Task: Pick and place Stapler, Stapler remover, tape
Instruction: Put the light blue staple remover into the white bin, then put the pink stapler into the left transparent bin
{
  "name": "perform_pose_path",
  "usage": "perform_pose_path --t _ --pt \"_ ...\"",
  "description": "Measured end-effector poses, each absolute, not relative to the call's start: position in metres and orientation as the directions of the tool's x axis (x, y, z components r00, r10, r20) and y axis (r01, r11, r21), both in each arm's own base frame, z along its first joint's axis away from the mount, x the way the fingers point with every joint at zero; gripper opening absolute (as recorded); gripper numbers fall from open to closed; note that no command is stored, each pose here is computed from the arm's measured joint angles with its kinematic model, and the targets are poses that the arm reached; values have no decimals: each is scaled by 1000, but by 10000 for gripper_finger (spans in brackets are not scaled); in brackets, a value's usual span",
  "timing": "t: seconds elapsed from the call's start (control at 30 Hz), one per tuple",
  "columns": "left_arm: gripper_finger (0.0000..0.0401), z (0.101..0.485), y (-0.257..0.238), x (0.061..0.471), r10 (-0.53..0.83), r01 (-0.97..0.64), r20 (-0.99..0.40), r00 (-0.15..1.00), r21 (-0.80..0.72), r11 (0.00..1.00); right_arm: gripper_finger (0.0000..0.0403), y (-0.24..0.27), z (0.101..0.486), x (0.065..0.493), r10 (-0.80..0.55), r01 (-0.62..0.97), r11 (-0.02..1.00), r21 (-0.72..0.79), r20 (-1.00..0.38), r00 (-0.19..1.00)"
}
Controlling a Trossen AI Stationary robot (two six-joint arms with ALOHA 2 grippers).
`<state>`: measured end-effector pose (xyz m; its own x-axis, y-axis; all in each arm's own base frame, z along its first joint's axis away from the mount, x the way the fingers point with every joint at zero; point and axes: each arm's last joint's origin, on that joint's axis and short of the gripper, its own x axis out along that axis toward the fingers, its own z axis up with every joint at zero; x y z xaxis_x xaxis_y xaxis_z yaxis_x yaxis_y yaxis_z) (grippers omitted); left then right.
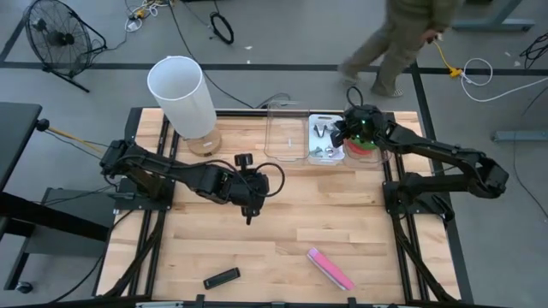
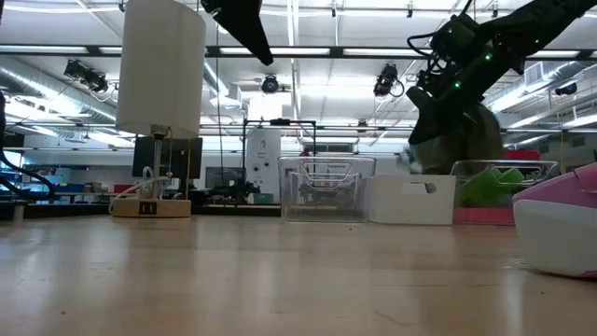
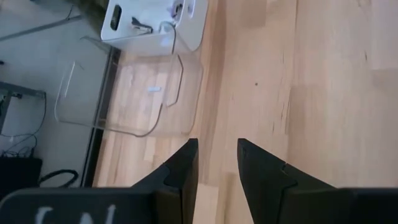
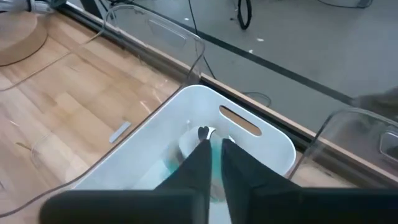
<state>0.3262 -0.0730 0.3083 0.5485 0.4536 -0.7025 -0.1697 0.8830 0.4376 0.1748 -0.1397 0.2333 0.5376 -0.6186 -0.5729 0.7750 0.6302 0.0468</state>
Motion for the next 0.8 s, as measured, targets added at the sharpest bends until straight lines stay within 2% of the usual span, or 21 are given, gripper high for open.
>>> perform_pose_path --t 0.2,0.4,0.63,0.8 --pt "115 306 -81 323 445 -164 -707 550 431 887 100 -139 233 175 -611 766 641 43 -574 544" --pt "115 302 -85 317 456 -183 -728 512 426 886 148 -122 239 181 -358 555 802 221 -566 743" --pt "115 301 -88 314 457 -185 -734 502 425 886 139 -66 247 186 -51 307 884 353 -579 813" --pt "115 301 -88 314 458 -190 -737 497 422 886 124 -15 254 192 150 139 879 455 -542 827"
